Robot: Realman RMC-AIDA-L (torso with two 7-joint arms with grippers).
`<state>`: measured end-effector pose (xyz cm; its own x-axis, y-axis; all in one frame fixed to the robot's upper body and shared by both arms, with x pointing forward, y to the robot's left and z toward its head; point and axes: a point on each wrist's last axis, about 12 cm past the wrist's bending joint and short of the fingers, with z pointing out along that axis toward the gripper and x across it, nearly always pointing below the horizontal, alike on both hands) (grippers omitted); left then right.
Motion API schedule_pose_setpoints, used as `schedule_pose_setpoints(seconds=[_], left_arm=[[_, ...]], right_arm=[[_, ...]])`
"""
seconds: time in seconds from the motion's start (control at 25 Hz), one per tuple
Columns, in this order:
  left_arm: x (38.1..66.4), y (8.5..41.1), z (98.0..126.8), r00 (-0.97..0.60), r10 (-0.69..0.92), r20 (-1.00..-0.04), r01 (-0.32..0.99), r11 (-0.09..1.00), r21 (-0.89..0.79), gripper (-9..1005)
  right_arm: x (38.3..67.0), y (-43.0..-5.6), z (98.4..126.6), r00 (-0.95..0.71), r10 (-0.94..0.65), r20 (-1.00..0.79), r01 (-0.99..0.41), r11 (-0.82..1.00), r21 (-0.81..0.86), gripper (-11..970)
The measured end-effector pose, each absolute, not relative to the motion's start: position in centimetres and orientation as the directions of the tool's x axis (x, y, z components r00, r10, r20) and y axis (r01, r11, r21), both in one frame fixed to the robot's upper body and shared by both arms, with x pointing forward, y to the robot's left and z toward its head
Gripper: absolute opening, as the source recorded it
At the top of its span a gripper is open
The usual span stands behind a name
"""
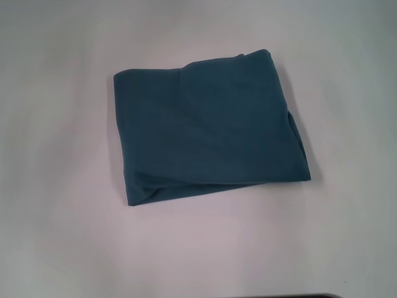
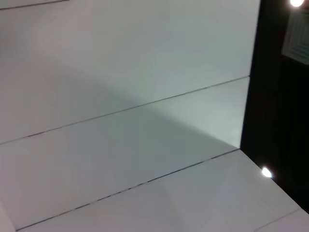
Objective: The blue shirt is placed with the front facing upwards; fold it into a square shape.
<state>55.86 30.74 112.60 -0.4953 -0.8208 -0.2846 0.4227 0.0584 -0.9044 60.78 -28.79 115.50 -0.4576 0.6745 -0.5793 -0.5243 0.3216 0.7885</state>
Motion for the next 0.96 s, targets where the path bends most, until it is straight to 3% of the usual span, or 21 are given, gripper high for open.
schedule_pose_setpoints(seconds=[0.96], left_arm=[[55.38, 31.22, 113.1, -0.466, -0.807, -0.363, 0.494, 0.103, -0.863, 860]], right_arm=[[59.97, -29.44, 116.02, -0.43, 0.669, -0.606, -0.58, 0.31, 0.753, 924]])
